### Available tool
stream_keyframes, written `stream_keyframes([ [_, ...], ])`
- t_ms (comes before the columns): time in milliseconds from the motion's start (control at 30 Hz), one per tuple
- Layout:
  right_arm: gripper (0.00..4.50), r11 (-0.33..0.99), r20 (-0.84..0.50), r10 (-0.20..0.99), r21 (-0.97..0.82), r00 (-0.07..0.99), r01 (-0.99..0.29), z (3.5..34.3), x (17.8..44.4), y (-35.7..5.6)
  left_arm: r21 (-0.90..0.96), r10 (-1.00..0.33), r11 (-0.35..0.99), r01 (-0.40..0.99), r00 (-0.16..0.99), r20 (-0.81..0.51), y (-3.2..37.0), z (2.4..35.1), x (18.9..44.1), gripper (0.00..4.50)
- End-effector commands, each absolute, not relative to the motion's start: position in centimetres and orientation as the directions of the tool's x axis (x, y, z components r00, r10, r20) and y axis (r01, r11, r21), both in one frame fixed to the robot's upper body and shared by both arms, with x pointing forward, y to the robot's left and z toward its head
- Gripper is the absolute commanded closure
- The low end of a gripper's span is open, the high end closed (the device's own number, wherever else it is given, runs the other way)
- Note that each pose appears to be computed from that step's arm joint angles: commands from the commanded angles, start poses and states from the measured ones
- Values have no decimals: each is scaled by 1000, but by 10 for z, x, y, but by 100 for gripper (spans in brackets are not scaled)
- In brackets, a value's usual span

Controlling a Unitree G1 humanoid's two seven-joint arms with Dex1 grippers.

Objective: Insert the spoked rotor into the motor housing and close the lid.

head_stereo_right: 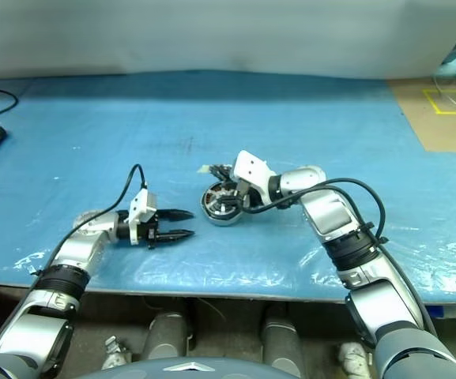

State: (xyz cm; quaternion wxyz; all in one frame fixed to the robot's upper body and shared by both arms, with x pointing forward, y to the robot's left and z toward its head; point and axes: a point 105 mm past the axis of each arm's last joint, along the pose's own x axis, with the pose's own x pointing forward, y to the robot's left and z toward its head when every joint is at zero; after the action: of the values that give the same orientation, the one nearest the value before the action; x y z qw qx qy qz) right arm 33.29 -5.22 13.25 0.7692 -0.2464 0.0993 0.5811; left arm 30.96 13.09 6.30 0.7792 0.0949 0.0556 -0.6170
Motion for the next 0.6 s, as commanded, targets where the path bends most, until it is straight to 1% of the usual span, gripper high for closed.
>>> stream_keyframes([
  [33,272,195,-431,854,-258,293,-946,138,331,-52,114,-951,220,969,239,-195,131,68,310,202],
  [233,272,198,-437,854,-232,284,-952,134,330,-53,117,-949,226,967,246,-195,131,67,310,202],
  [333,331,199,-434,856,-227,282,-954,134,330,-53,120,-948,229,966,249,-196,131,66,310,202],
  [400,401,199,-433,857,-225,281,-954,134,329,-53,120,-948,231,966,251,-196,132,66,310,202],
  [433,423,200,-431,858,-223,281,-954,134,329,-53,121,-948,232,965,252,-196,132,65,310,202],
  [600,423,202,-425,861,-223,281,-954,136,329,-54,123,-947,234,964,255,-196,132,65,311,202],
])
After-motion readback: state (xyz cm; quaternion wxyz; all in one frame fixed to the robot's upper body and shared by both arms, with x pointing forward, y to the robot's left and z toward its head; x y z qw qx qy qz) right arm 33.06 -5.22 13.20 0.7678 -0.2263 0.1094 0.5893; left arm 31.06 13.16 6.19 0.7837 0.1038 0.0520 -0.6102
